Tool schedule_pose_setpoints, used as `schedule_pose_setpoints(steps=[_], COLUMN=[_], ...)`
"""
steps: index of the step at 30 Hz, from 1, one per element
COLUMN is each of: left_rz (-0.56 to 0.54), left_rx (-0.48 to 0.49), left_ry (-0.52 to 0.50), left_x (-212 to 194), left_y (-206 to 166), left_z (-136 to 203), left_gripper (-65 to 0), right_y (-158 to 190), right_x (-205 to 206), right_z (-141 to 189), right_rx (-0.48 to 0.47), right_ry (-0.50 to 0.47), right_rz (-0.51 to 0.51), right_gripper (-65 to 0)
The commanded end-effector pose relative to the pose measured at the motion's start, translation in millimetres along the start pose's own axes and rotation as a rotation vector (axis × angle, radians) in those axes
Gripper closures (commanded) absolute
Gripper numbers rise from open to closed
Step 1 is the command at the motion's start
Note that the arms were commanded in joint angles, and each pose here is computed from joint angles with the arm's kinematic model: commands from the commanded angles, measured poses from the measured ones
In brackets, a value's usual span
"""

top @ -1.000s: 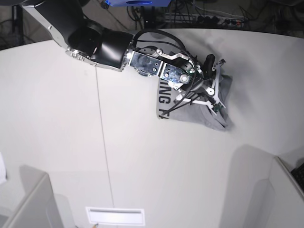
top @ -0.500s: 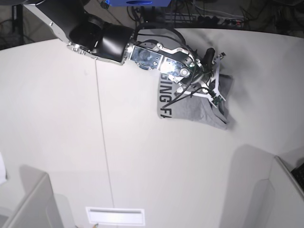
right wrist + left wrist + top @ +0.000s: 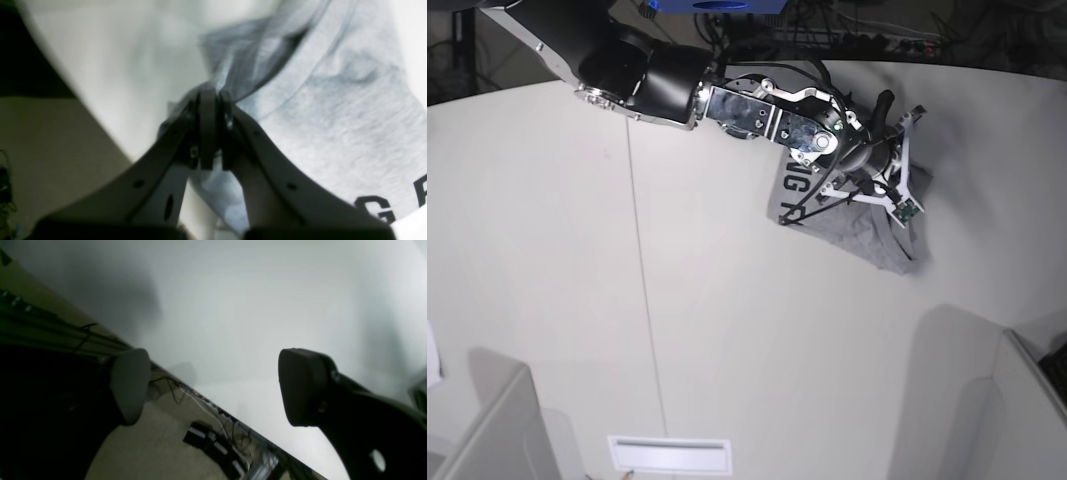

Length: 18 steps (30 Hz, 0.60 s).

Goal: Fold the T-shirt properly
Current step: 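Grasp the bundle edge with the right gripper and fold it over, then release the right gripper and tuck the bundle side with both grippers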

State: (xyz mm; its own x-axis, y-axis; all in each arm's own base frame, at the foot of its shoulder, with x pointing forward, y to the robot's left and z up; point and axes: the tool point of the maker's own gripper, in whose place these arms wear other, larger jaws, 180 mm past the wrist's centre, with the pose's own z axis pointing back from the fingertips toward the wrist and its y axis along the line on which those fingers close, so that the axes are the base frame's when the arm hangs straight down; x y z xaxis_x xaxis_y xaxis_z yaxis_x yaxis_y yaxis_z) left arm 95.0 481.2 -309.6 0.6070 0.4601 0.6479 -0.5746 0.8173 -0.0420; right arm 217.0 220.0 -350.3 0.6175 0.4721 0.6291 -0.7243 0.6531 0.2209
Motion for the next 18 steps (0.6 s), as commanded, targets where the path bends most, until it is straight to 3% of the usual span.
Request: schedule_pose_setpoints(steps=[1,3,7,11,14,16,18], left_rz=[-0.043,-0.085,-0.217,-0.354,-0.371,-0.396,-0.422], left_rx=[-0.019,-0.059,-0.171,-0.295,-0.373,-0.427,-0.484], left_ry=[-0.038,-0.006,-0.004,-0.068,-0.045,-0.006,0.005], left_x=[16.1,11.8,13.3,24.8,23.9,20.0,17.2], left_y=[-7.8,-26.7,-90.7,-163.5,-203.3,-227.5,-253.8], left_z=[1.3,-8.2,-18.3,-10.9,-13.6,-16.8,-17.8], left_gripper=[-58.4,-58.4,-58.4,-58.4,-58.4,-53.3,-36.5], right_y=[7.2,16.8,16.0,-48.7,-102.4,-126.7,-143.2], right_x=[18.0,19.5,29.5,37.6,30.7,19.9,9.9], right_z=[4.8,10.1,37.8,62.9,77.8,87.9,93.6], right_rx=[0.022,0.067,0.115,0.027,-0.065,-0.110,-0.144], right_ry=[-0.049,-0.050,-0.121,-0.202,-0.237,-0.250,-0.250], right_rz=[0.006,-0.011,-0.007,-0.161,-0.294,-0.358,-0.397], right_gripper=[-0.5,-11.7,-11.7,-11.7,-8.1,0.0,0.0])
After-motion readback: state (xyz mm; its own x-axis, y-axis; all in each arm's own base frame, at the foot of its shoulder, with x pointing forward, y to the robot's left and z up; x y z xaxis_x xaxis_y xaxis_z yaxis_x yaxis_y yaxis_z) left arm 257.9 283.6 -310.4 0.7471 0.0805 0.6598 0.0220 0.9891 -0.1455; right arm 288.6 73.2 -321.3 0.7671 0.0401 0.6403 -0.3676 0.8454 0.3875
